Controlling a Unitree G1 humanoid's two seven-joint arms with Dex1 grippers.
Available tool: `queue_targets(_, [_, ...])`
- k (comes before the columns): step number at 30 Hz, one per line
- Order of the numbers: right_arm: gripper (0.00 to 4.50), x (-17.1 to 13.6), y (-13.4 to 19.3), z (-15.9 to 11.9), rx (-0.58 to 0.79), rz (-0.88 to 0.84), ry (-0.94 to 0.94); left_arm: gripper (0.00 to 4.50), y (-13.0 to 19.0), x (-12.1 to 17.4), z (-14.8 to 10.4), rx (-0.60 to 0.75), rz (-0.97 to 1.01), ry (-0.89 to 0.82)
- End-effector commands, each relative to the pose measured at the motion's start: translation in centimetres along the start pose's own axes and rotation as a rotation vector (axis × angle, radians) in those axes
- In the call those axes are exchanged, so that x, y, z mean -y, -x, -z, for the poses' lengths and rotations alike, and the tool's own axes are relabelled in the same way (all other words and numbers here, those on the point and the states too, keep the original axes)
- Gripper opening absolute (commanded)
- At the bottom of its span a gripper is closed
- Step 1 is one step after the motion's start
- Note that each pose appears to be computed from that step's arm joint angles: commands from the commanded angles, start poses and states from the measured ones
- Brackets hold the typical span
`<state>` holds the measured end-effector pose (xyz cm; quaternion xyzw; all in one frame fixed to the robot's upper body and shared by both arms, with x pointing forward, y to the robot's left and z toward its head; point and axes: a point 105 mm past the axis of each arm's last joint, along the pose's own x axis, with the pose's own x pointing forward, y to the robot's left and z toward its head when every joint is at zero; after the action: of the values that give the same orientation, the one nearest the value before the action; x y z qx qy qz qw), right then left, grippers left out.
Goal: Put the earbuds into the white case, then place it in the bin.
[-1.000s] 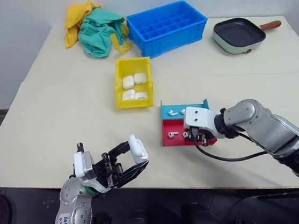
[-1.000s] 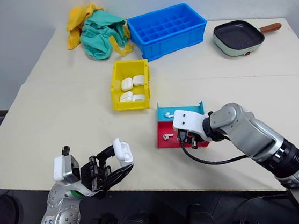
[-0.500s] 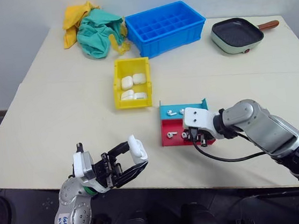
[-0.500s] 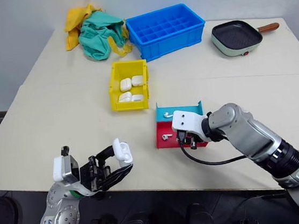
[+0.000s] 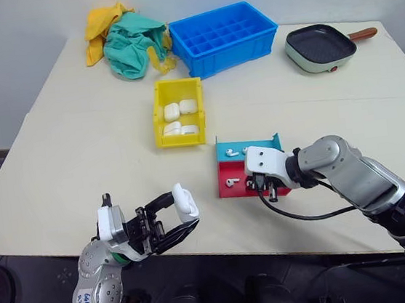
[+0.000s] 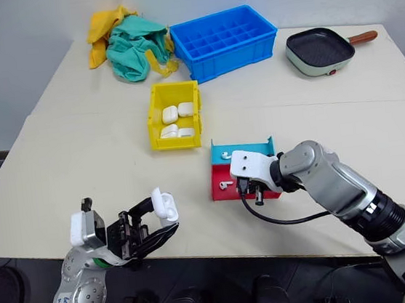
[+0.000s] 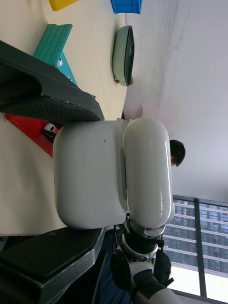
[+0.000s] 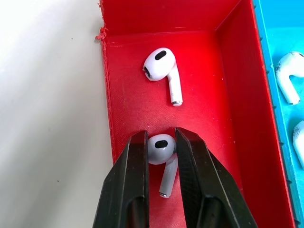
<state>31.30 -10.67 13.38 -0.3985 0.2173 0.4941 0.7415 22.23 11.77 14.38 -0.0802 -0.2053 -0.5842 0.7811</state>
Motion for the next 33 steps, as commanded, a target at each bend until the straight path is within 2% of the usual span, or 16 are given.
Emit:
queue_targets(1, [0.4, 0.1, 0.3, 0.6, -0.009, 0.0, -0.011, 2.79, 0.1, -0.1, -0.8, 0.011, 0.005, -0.042])
queue_targets(7, [0.4, 0.5, 1.6, -0.1, 0.069, -0.005, -0.013, 2.79, -0.5, -0.4, -1.1, 0.042, 0.015, -0.043])
queue_targets(10, [0.4, 0.6, 3.7, -0.9, 0.175, 0.002, -0.053, 2.79, -1.3, -0.5, -1.3, 0.072, 0.039, -0.049])
queue_targets(15, [0.4, 0.8, 10.5, -4.2, 0.637, 0.076, -0.143, 2.79, -4.0, -0.9, -2.1, 0.19, 0.125, -0.007])
queue_targets(19, [0.4, 0.3, 15.5, -7.4, 1.148, 0.143, -0.21, 2.79, -6.5, -1.8, -3.0, 0.282, 0.161, -0.007])
queue_targets(22, [0.4, -0.2, 16.4, -9.1, 1.325, 0.141, -0.288, 2.79, -8.0, -2.0, -3.6, 0.332, 0.205, 0.025])
queue_targets(27, [0.4, -1.8, 16.1, -12.2, 1.477, 0.038, -0.293, 2.79, -9.7, -1.5, -4.7, 0.408, 0.292, 0.102])
queue_targets(33, [0.4, -2.9, 14.5, -13.4, 1.499, -0.024, -0.267, 2.79, -10.9, -0.9, -5.9, 0.445, 0.351, 0.128])
